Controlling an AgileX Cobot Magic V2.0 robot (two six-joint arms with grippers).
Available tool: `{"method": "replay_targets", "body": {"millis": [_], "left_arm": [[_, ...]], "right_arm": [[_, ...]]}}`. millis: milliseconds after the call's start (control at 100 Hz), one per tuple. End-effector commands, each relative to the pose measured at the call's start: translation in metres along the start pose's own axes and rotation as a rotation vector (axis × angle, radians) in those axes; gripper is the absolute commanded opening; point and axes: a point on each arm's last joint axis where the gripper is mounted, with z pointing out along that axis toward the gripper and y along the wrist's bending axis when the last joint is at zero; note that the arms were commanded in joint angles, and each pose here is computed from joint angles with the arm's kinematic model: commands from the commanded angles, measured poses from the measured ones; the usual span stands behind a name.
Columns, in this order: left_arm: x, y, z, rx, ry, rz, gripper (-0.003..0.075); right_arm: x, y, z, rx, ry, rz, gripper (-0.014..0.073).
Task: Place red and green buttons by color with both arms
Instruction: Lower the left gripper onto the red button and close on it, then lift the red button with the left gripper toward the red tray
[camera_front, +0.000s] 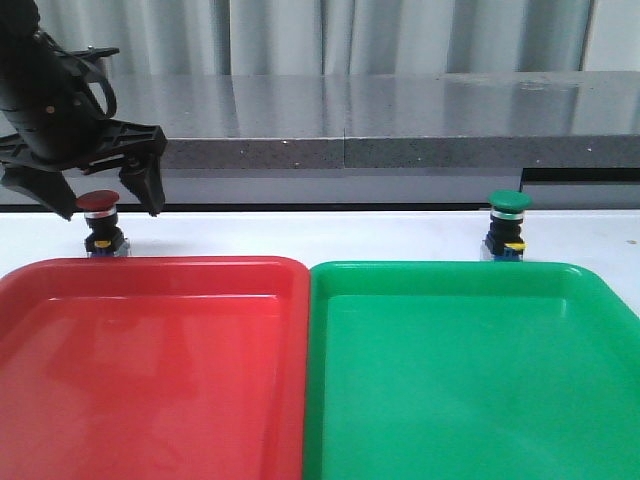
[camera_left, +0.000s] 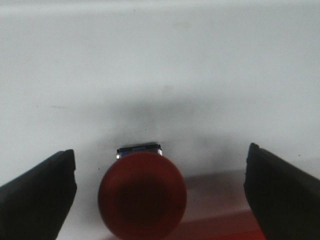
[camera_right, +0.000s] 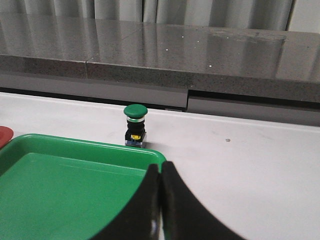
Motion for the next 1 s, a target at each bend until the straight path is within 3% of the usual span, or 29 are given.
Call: {"method": "replay_targets", "body": {"millis": [0, 90, 190, 450, 620, 770, 990], "left_arm": [[-0.018, -0.007, -0.023, 0.018, -0.122, -0.003, 0.0637], [-0.018, -0.006, -0.021, 0.017, -0.116, -0.003, 0.0627], [-0.017, -0.006, -0.019, 0.017, -0.107, -0.004, 0.0559], [-0.017, -0.006, -0.019, 0.017, -0.115, -0.004, 0.0253], [-0.018, -0.006, -0.020, 0.017, -0.117, -0.003, 0.0112], [-0.021, -0.008, -0.038, 0.022, -0.135, -0.001, 0.0063], [-0.023, -0.016, -0.089, 0.084, -0.176, -0.046, 0.0062]], "right_arm": [[-0.013, -0.001, -0.003, 0.012, -0.116, -0.007, -0.0067], [-0.013, -0.001, -0.003, 0.012, -0.116, -0.007, -0.0067], [-0.013, -0.001, -0.003, 0.012, -0.116, -0.007, -0.0067], [-0.013, -0.001, -0.003, 0.012, -0.116, -0.007, -0.0067], [-0.013, -0.001, -0.003, 0.012, -0.116, -0.007, -0.0067], [-0.013, -0.001, -0.003, 0.012, -0.116, -0.007, -0.0067], [-0.013, -0.001, -0.003, 0.012, -0.116, -0.007, -0.0067]]}}
